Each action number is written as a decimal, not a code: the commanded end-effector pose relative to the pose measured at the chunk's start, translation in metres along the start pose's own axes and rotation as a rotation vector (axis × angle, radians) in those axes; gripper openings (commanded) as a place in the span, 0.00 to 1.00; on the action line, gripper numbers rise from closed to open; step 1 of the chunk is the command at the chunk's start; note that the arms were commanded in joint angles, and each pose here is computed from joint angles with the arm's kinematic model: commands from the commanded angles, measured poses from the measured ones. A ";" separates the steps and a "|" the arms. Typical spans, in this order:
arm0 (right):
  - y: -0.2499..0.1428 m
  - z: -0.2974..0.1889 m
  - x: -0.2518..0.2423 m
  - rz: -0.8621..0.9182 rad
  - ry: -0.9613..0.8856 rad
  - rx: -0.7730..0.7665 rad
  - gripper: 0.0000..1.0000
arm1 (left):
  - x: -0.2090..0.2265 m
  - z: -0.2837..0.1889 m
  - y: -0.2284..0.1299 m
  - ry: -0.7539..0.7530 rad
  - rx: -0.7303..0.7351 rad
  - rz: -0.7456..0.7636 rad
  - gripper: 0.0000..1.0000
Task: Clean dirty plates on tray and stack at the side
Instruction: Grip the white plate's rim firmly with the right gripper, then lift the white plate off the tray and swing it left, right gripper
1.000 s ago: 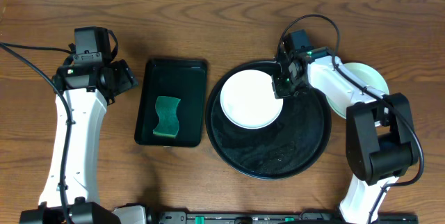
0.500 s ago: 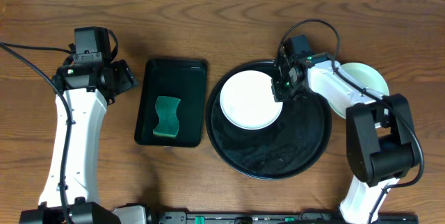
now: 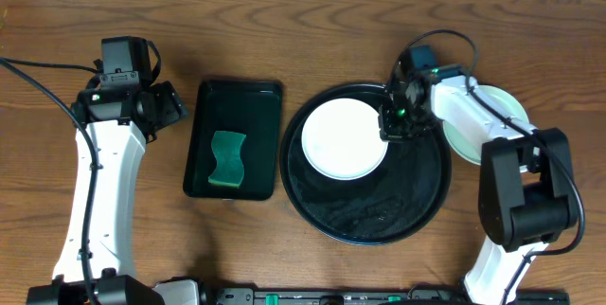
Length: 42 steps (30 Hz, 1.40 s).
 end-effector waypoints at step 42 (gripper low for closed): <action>-0.056 -0.058 0.229 -0.027 0.129 -0.655 0.01 | 0.002 0.000 0.001 0.014 -0.001 0.002 0.88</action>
Point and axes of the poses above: each gripper's point midway between its finger pads, its own z axis out along the fingers, its own x axis along the line the jaws close on, y = z × x, the point moved 8 cm from there along -z, back along the fingers, and after that the axes turned 13 degrees about z, right-handed, at the moved point
